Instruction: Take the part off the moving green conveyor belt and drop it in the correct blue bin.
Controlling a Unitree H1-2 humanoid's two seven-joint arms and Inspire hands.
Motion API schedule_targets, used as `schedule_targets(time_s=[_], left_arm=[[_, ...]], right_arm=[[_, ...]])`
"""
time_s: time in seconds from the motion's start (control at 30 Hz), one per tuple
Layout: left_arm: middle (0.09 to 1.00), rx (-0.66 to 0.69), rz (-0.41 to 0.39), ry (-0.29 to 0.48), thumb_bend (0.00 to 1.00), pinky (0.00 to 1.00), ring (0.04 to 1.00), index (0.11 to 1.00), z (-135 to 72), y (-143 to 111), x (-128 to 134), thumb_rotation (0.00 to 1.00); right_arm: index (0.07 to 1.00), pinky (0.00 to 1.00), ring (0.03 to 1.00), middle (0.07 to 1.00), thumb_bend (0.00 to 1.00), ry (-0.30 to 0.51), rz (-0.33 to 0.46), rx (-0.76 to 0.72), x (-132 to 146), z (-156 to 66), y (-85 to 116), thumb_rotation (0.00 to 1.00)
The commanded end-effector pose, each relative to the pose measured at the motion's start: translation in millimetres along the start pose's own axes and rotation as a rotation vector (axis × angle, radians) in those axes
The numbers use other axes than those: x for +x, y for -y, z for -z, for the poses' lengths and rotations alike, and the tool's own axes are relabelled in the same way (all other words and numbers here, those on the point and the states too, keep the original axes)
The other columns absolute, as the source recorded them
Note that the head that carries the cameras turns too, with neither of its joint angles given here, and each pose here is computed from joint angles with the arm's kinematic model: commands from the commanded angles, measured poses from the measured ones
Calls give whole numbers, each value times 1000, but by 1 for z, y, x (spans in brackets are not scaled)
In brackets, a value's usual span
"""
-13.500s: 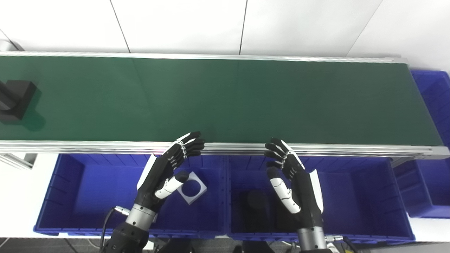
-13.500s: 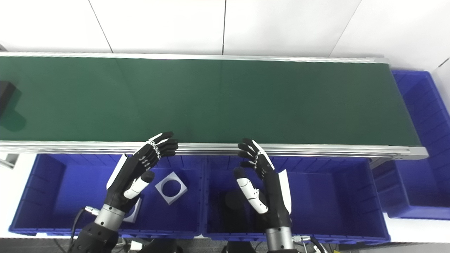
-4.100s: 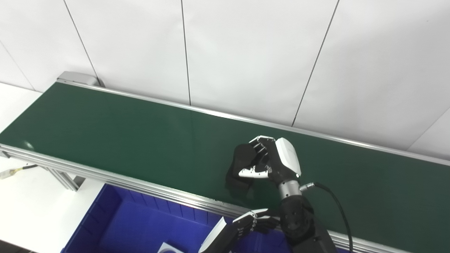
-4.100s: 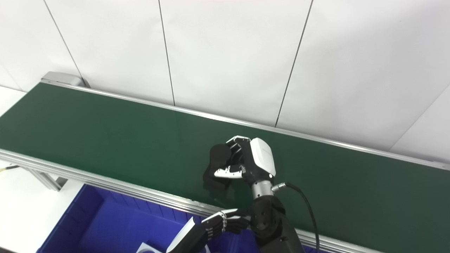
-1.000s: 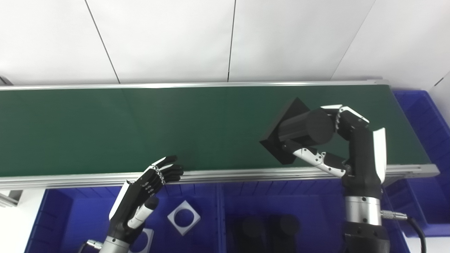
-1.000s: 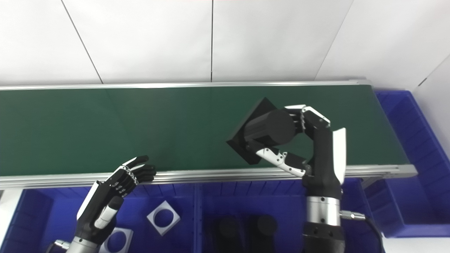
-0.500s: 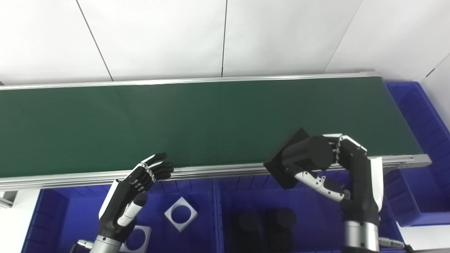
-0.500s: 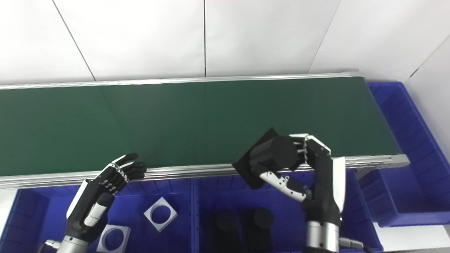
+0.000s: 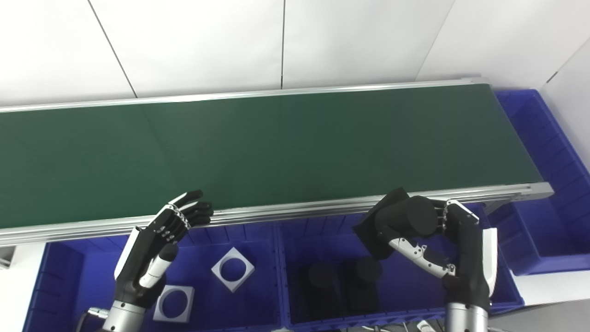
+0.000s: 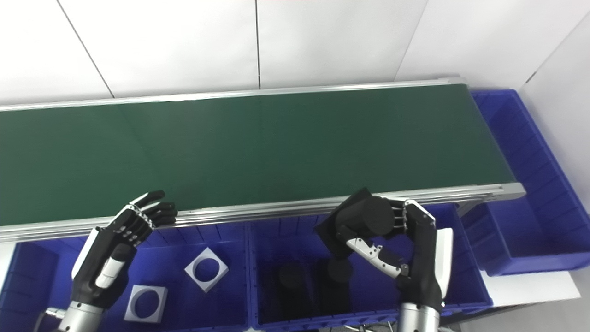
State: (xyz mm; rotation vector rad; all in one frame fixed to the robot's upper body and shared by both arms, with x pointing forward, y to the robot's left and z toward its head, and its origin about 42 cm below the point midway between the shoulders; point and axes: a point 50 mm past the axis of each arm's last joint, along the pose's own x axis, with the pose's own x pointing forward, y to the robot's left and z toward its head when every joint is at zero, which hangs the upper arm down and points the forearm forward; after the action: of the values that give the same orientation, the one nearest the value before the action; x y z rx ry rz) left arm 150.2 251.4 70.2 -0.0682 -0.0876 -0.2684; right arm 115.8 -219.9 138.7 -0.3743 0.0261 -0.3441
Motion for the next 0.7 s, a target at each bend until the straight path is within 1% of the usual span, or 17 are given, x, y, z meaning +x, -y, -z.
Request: schedule_targets(time_s=[0.0,0.13,0.33,0.47,0.67], left_arm=[[750,13,17,32,818,721,733,819,-9,-4,3,760],[747,12,15,32,816,721,731,817,-8,-8,3,764],[749,10,15,30,798,720,733,818,-8,-13,2,760],[751,12,16,24,799,720,734,818,-7,-17,0,764],[750,15,17,23,792,715,732,819,-8,-20,-1,755]], right_arm=[[491,334,406,476,529,54,45,17,-4,-3,3,0],[487,346,420,480,530,11,60,12,-7,9,3,0],[502,346,415,460,529,-47,96,7,-9,27,5,0],[508,340,407,450,528,-83,121,5,-6,42,7,0],[508,325,394,438,529,-123,167,9,1,55,13,0]])
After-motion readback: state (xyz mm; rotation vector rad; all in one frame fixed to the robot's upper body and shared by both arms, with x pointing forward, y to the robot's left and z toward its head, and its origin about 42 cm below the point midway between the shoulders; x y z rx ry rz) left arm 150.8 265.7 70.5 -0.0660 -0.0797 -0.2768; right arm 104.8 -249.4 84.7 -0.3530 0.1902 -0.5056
